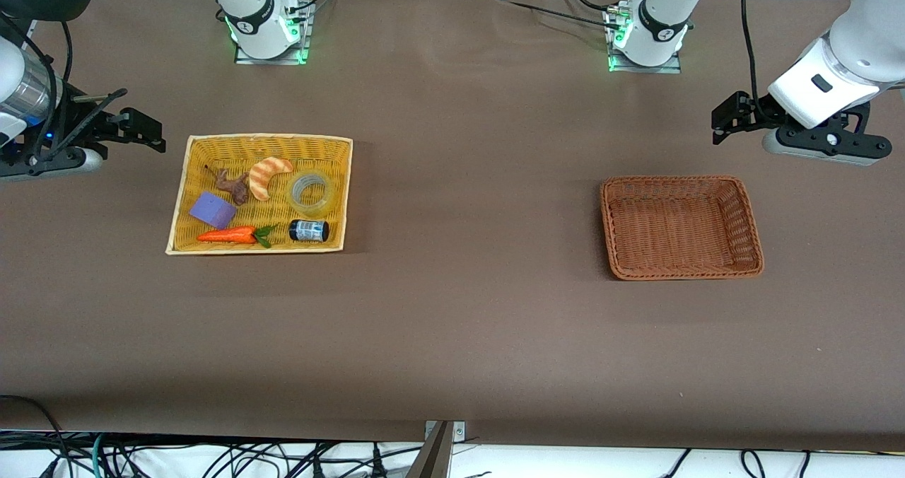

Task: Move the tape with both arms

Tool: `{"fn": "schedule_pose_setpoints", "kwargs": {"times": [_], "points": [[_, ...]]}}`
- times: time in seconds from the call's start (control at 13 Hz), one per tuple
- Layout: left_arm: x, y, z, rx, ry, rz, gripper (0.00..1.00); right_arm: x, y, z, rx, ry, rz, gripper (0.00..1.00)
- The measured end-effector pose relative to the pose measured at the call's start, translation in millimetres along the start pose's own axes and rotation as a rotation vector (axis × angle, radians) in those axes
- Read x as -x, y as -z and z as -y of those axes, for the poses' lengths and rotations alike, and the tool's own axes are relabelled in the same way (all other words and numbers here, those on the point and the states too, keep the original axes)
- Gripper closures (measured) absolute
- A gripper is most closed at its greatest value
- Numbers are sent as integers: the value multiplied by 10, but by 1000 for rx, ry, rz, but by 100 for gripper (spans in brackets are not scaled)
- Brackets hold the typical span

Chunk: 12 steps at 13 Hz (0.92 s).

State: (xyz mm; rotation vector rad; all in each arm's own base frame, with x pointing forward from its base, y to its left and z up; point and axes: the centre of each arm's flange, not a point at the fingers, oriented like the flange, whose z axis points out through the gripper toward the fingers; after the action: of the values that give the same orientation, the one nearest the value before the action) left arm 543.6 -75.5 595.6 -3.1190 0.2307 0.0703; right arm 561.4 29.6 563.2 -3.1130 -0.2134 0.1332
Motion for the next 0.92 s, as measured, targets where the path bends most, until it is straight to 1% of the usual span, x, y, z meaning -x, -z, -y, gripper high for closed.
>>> {"fn": "schedule_pose_setpoints", "kwargs": {"times": [0.92], "points": [[7,-8,1,0,0,8,0,30,67,90,6,17,-11,0]]}}
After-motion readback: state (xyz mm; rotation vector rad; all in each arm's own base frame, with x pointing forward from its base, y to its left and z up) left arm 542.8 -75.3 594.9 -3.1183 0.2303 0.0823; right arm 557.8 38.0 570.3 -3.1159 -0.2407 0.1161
